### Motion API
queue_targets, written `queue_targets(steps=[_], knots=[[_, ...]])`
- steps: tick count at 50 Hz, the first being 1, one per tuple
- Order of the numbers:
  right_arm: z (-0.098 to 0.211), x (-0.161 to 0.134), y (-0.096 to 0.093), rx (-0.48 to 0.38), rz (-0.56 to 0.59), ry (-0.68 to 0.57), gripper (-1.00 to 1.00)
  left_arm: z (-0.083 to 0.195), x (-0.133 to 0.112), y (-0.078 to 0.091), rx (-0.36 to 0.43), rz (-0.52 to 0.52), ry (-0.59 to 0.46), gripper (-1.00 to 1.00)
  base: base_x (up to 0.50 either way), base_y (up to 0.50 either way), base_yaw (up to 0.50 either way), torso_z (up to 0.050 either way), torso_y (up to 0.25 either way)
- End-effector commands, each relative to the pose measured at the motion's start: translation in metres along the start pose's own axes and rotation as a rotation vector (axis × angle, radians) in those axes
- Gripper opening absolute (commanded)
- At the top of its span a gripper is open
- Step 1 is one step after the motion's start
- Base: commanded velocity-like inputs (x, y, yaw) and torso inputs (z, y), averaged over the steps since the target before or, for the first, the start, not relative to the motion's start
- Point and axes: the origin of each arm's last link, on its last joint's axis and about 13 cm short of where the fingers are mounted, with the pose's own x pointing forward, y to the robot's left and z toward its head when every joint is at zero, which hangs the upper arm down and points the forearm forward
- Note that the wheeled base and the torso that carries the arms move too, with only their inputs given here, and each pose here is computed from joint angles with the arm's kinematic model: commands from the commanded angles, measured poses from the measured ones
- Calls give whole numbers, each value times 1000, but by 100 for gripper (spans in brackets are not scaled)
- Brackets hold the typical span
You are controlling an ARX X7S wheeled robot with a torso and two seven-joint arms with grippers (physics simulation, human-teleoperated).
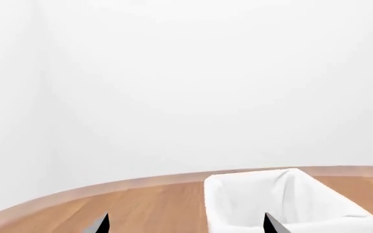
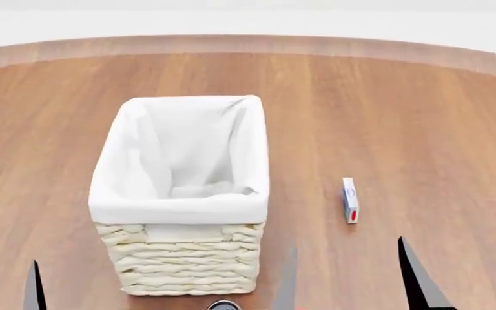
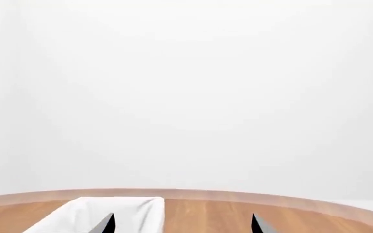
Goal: Pick up the alphabet soup and put it in the basket.
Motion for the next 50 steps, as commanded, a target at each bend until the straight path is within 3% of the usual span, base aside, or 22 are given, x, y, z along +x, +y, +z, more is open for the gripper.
queue_targets(steps=[1,26,27,37,39,42,48,50], knots=[[0,0,0,9,-2,7,100,-1,0,0,3,0,7,100,0,500,0,0,0],[-3,-1,1,7,3,16,100,-2,-1,0,4,-4,12,100,0,500,0,0,0],[-3,-1,1,40,26,11,100,-2,-1,0,8,-3,12,100,0,0,0,0,0],[-2,-1,0,19,22,5,100,-3,1,0,4,0,17,100,0,0,0,0,0],[1,-2,0,-41,44,-26,100,-4,1,-1,11,0,17,100,0,0,0,0,0],[4,-2,-5,-32,34,-23,100,-6,2,-1,10,0,22,100,0,0,0,0,0],[12,-6,-35,-115,-44,-4,100,-9,4,-1,14,2,31,100,0,0,0,0,0],[17,-20,-54,-139,-80,13,100,-10,4,-1,20,6,34,100,0,0,0,0,0]])
